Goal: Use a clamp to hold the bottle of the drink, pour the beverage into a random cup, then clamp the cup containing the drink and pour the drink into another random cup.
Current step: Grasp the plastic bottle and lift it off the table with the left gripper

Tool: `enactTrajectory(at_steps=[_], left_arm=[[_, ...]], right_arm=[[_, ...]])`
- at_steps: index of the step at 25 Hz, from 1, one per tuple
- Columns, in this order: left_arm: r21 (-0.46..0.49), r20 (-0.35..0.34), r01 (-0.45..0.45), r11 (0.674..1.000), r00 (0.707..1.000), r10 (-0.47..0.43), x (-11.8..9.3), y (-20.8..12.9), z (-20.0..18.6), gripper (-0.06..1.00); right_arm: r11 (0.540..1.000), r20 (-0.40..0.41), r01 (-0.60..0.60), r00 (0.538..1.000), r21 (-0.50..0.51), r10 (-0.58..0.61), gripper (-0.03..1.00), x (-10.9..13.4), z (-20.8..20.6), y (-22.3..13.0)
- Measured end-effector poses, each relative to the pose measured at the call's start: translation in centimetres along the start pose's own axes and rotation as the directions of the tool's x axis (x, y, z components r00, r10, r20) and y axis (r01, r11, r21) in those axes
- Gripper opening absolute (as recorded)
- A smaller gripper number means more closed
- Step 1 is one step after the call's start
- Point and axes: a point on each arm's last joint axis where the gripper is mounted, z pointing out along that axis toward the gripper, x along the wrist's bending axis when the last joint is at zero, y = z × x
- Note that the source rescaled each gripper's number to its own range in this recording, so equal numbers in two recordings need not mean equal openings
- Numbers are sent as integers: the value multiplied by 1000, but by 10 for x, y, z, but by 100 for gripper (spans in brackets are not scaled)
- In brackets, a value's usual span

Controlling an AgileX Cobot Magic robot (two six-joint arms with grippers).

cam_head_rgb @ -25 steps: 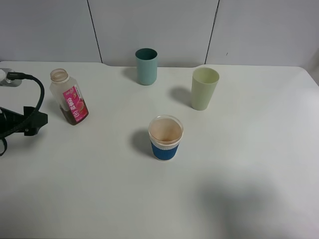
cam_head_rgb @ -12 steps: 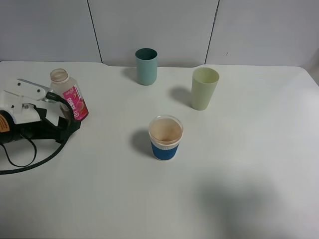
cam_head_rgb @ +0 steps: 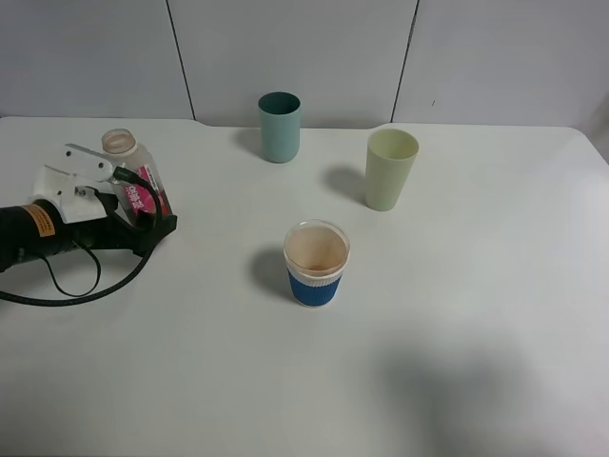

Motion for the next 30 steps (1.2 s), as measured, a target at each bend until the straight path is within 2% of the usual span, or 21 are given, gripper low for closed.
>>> enactTrajectory(at_steps=[6,10,14,17,19,24,30], left_arm=[[-57,-48,18,998,999,-20,19,7,1,100],[-62,-55,10,998,998,-13,24,7,-1,100],[-74,4,-84,994,996,85,21,13,3,100],[-82,89,-171,982,980,178,17,15,10,100],[-76,127,-199,977,970,208,15,13,15,100],[-46,155,-196,980,967,201,16,3,21,100],[-53,142,-182,982,972,188,17,4,22,100]], right_arm=[[1000,0,0,1000,0,0,100,0,0,0],[1000,0,0,1000,0,0,100,0,0,0],[1000,0,0,1000,0,0,100,0,0,0],[1000,0,0,1000,0,0,100,0,0,0],[1000,0,0,1000,0,0,100,0,0,0],[1000,0,0,1000,0,0,100,0,0,0],[1000,0,0,1000,0,0,100,0,0,0]])
